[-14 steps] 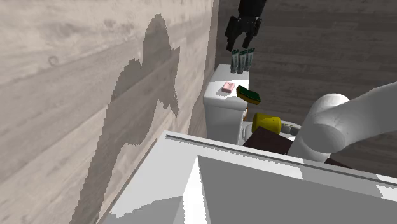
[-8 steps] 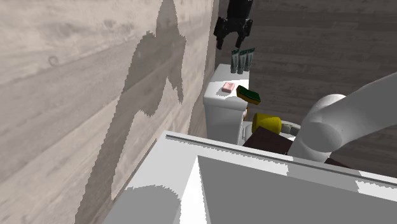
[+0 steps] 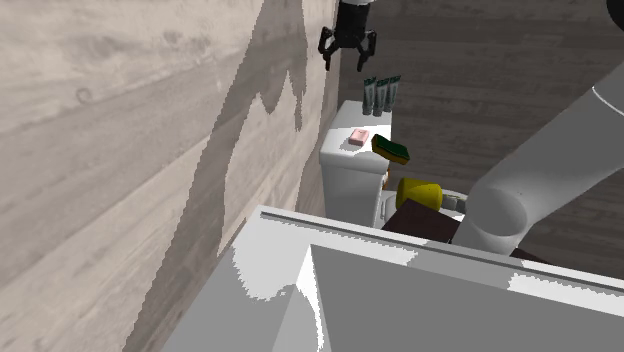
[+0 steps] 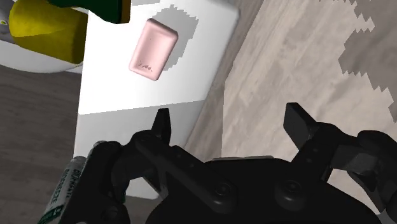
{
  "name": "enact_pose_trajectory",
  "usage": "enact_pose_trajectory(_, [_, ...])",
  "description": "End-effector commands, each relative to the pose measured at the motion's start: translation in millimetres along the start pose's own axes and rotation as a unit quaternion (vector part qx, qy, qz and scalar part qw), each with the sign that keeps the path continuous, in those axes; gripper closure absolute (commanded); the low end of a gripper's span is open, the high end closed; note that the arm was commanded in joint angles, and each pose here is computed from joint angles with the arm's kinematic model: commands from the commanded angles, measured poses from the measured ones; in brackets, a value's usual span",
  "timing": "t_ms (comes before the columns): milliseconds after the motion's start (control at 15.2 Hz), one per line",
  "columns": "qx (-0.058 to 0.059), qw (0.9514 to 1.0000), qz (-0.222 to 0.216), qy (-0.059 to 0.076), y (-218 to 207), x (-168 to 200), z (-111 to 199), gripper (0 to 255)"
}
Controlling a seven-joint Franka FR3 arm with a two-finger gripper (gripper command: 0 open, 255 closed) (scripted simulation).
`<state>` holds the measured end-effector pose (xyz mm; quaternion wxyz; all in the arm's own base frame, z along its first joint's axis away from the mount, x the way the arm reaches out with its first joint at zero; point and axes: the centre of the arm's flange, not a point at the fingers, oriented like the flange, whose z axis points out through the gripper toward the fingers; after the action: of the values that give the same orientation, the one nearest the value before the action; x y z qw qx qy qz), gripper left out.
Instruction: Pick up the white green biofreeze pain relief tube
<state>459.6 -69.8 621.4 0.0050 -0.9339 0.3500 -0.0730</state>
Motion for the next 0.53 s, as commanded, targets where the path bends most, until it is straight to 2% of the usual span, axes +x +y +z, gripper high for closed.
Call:
enact_pose_trajectory(0, [-0.008, 0.9987, 0.049, -0.001, 1.2, 24.8, 5.2, 0])
enact_pose_trajectory(198, [-0.02, 0.9926, 0.12, -0.001, 7.5, 62.6, 15.5, 0])
enact_pose_trajectory(330, [-0.027, 0.9857, 0.166, -0.002, 14.8, 87.1, 22.3, 0])
enact_pose_trajectory(462, [-0.035, 0.9766, 0.212, -0.002, 24.4, 110.9, 28.9, 0])
